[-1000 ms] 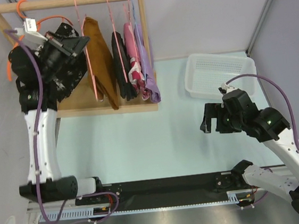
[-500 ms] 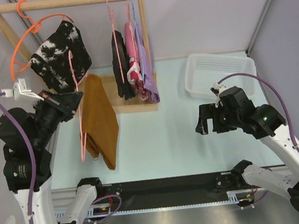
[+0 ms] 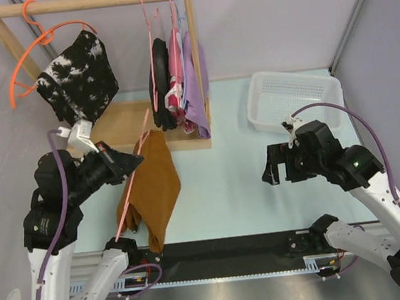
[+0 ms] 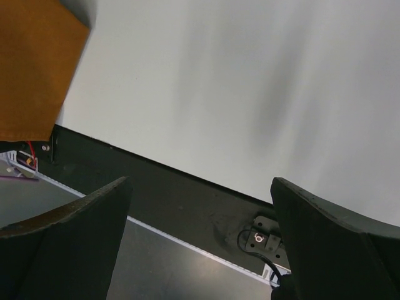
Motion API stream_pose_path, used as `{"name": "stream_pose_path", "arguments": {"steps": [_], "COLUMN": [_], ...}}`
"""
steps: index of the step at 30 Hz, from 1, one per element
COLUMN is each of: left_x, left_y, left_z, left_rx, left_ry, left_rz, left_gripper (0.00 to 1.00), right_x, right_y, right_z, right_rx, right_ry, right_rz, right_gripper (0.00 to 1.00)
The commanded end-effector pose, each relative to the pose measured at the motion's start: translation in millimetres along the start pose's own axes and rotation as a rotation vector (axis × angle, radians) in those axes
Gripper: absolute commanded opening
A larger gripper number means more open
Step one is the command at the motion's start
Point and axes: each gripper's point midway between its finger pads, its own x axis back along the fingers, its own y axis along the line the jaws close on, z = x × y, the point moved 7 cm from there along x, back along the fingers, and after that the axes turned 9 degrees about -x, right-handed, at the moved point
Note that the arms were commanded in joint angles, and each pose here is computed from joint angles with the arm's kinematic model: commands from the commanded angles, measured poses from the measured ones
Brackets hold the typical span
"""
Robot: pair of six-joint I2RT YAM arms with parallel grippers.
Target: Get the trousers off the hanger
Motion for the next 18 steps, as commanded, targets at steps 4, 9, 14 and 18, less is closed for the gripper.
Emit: {"name": "stream_pose_path", "arguments": {"steps": [4, 9, 14, 18], "left_x": [4.8, 16.6, 28.4, 32.6], "left_y": [-39.2, -43.4, -49.9, -62.5], "left_z": [11.2, 20.7, 34.7, 37.8], "left_rx": [-0.177, -0.250, -0.332, -0.360], "left_ry": [0.116, 0.151, 0.190, 0.202], "left_rz": [0.370, 0.419, 0.536, 0.689], "left_gripper": [0.00, 0.00, 0.00, 0.00], "right_x": [-10.5, -19.8, -22.9, -19.8], "right_y": [6.8, 4.0, 6.4, 20.6], "right_z": [0.5, 7.6, 12.9, 12.7], "right_rx": [0.025, 0.020, 0.020, 0.052], "right_ry": [0.021, 0.055, 0.087, 0.092], "right_rz": [-0.071, -0.072, -0.116, -0.253], "right_gripper": [1.00, 1.00, 1.00, 1.00]}}
